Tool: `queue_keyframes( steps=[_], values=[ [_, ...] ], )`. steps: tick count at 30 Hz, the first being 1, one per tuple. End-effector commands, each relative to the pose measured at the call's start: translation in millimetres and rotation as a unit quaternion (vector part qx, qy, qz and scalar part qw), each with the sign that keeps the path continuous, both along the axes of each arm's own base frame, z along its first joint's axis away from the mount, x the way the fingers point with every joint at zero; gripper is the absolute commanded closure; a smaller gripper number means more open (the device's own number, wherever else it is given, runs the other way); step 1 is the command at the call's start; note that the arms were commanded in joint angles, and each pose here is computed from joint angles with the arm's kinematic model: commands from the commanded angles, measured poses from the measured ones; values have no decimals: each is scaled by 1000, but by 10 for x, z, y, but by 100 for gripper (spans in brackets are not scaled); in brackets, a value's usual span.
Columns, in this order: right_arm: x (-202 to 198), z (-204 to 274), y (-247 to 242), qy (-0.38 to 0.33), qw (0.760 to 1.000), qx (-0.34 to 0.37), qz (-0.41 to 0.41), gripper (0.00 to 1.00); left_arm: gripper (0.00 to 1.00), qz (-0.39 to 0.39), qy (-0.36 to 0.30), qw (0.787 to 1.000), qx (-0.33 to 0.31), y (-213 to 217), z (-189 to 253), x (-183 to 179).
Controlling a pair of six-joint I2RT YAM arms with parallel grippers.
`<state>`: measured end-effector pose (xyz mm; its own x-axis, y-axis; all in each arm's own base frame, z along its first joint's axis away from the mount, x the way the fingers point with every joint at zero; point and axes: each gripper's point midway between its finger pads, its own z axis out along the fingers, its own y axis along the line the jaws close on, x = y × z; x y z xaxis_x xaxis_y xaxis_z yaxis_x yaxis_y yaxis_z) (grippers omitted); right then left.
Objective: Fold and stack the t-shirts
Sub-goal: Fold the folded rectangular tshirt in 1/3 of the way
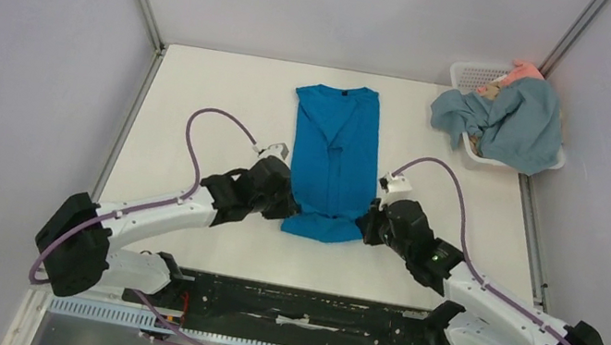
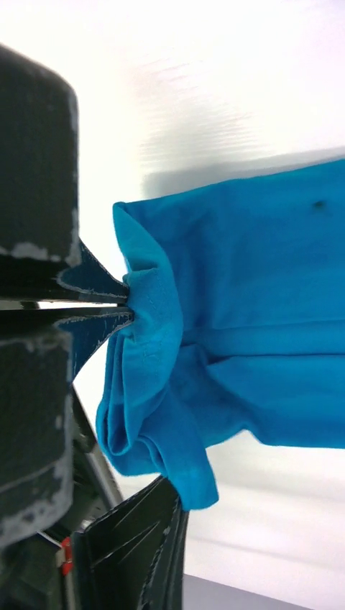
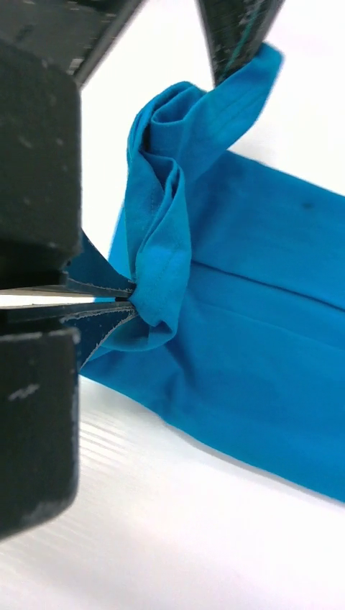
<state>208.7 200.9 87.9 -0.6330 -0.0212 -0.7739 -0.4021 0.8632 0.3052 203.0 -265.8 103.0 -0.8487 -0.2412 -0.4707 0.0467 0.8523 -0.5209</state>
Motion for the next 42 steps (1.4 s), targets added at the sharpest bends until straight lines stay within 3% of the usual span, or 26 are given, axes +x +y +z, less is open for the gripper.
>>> queue_keyframes(
  steps=[1, 10, 15, 25, 28, 29, 31, 32, 33, 34, 35, 36, 42],
  values=[
    [641, 585, 17, -101, 991, 18, -86, 100, 98, 30, -56, 998, -3, -2, 284, 537],
    [1188, 715, -46, -133, 985, 16, -113, 100, 98, 60, -36, 997, 13, 94, 194, 1216],
    [1441, 604, -16, -118, 987, 3, -107, 100, 98, 64, -27, 998, 7, 86, 125, 1548],
    [1889, 385, -39, -109, 987, -22, -118, 97, 98, 61, 19, 998, 13, 48, -217, 1945],
    [2028, 287, -38, -96, 988, -27, -121, 91, 85, 74, 19, 997, 18, 108, -253, 2041],
    [2062, 272, -46, -94, 988, -28, -123, 91, 77, 76, 17, 997, 19, 120, -250, 2070],
    [2140, 275, -72, -93, 987, -28, -131, 83, 52, 73, 11, 997, 19, 123, -215, 2125],
    [2178, 293, -79, -91, 986, -25, -135, 68, 39, 68, 7, 997, 21, 109, -185, 2155],
    [2215, 325, -98, -89, 986, -24, -142, 42, 32, 65, 6, 998, 23, 105, -139, 2183],
    [2246, 371, -115, -91, 985, -26, -145, 23, 30, 61, 8, 998, 27, 103, -97, 2202],
    [2260, 420, -127, -91, 984, -30, -148, 10, 29, 59, 11, 998, 33, 118, -44, 2201],
    [2252, 460, -153, -90, 984, -35, -150, 2, 28, 58, 12, 998, 36, 126, -9, 2184],
    [1671, 264, -404, -53, 984, -31, -166, 2, 22, 47, 44, 998, 19, 272, -149, 1616]
  ],
)
